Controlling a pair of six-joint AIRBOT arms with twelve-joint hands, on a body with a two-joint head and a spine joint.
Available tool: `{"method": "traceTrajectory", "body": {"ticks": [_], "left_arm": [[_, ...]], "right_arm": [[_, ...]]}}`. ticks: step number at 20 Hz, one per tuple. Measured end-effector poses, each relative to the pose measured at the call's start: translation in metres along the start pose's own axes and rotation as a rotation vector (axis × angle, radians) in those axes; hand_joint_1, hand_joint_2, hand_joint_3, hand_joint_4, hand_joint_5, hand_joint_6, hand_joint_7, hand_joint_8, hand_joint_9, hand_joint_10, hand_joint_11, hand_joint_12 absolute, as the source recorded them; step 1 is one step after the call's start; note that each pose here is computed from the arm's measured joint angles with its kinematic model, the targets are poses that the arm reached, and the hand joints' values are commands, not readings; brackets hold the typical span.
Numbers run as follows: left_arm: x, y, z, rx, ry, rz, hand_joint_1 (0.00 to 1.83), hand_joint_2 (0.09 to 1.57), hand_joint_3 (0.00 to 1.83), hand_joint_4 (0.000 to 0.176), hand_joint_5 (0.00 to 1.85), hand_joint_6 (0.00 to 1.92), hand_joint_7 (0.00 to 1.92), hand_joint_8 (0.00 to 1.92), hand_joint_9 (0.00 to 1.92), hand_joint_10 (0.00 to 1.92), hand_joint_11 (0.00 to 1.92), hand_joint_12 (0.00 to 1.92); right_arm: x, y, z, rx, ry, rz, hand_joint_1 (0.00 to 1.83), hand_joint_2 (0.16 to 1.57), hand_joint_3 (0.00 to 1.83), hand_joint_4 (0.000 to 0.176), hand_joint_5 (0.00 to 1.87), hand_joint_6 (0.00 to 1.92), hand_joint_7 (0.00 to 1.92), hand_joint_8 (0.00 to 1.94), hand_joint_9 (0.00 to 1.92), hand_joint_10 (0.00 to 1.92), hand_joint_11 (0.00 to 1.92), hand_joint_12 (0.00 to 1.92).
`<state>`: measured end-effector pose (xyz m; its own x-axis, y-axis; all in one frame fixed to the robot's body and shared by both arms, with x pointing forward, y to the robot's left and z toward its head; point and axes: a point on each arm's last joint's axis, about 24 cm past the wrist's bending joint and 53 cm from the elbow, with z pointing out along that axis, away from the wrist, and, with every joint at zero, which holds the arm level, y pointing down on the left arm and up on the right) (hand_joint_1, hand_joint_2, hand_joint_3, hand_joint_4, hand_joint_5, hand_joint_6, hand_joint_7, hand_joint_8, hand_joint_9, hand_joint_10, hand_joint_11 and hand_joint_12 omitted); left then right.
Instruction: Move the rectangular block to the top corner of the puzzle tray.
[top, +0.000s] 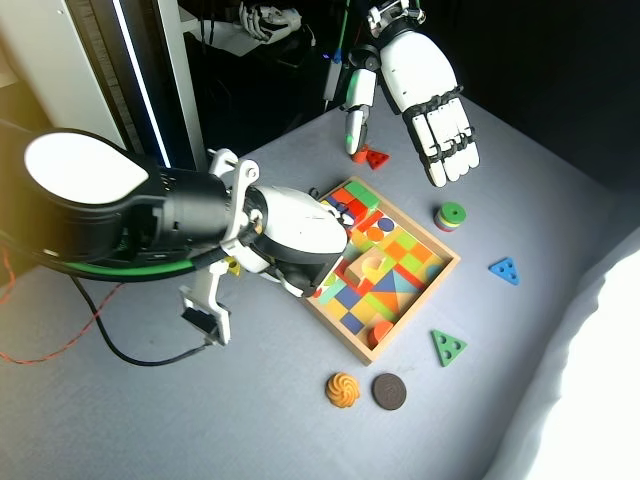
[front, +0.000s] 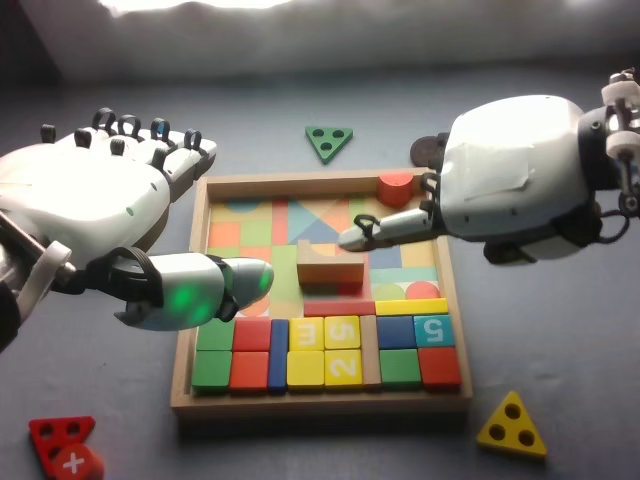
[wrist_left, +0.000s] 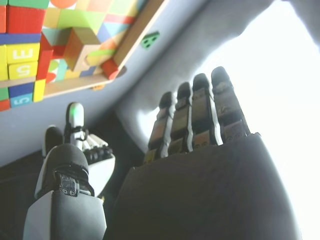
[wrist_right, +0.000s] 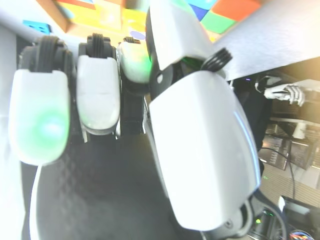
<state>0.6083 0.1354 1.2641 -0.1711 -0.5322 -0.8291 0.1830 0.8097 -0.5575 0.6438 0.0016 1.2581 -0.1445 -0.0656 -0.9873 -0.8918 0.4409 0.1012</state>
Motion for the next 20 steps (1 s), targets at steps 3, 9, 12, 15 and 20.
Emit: {"method": "traceTrajectory", "body": {"ticks": [3, 9, 12, 15, 20], "left_arm": [[0.0, 0.003, 0.001, -0.01, 0.001, -0.002, 0.0, 1.16, 0.01, 0.0, 0.03, 0.0, 0.03, 0.0, 0.04, 0.0, 0.05, 0.03], [0.001, 0.004, 0.001, -0.015, 0.006, 0.001, 0.0, 1.17, 0.01, 0.0, 0.05, 0.01, 0.07, 0.01, 0.07, 0.01, 0.03, 0.03], [0.002, 0.004, 0.001, -0.016, 0.007, 0.002, 0.0, 1.16, 0.0, 0.0, 0.05, 0.01, 0.07, 0.01, 0.08, 0.01, 0.04, 0.04], [0.002, 0.004, 0.001, -0.016, 0.008, 0.001, 0.0, 1.17, 0.0, 0.0, 0.11, 0.0, 0.11, 0.0, 0.11, 0.0, 0.07, 0.08], [0.002, 0.004, 0.001, -0.016, 0.009, 0.001, 0.0, 1.16, 0.0, 0.0, 0.19, 0.0, 0.2, 0.0, 0.18, 0.0, 0.0, 0.45]], "right_arm": [[0.0, -0.013, 0.011, 0.018, 0.003, -0.009, 1.83, 1.14, 0.0, 0.0, 0.0, 0.0, 1.45, 1.94, 1.66, 1.92, 1.78, 1.92], [0.003, -0.027, 0.027, 0.032, 0.023, -0.023, 1.83, 1.14, 0.0, 0.0, 0.0, 0.0, 1.43, 1.94, 1.62, 1.92, 1.74, 1.92], [0.004, -0.024, 0.032, 0.025, 0.029, -0.033, 1.82, 1.16, 0.0, 0.0, 0.0, 0.0, 1.39, 1.94, 1.59, 1.92, 1.73, 1.92], [0.006, -0.015, 0.04, 0.003, 0.035, -0.043, 1.83, 1.17, 0.0, 0.0, 0.0, 0.0, 1.36, 1.94, 1.54, 1.92, 1.69, 1.92], [0.008, -0.009, 0.044, -0.013, 0.043, -0.054, 1.83, 1.18, 0.0, 0.0, 0.0, 0.0, 1.29, 1.94, 1.38, 1.92, 1.61, 1.92]]}}
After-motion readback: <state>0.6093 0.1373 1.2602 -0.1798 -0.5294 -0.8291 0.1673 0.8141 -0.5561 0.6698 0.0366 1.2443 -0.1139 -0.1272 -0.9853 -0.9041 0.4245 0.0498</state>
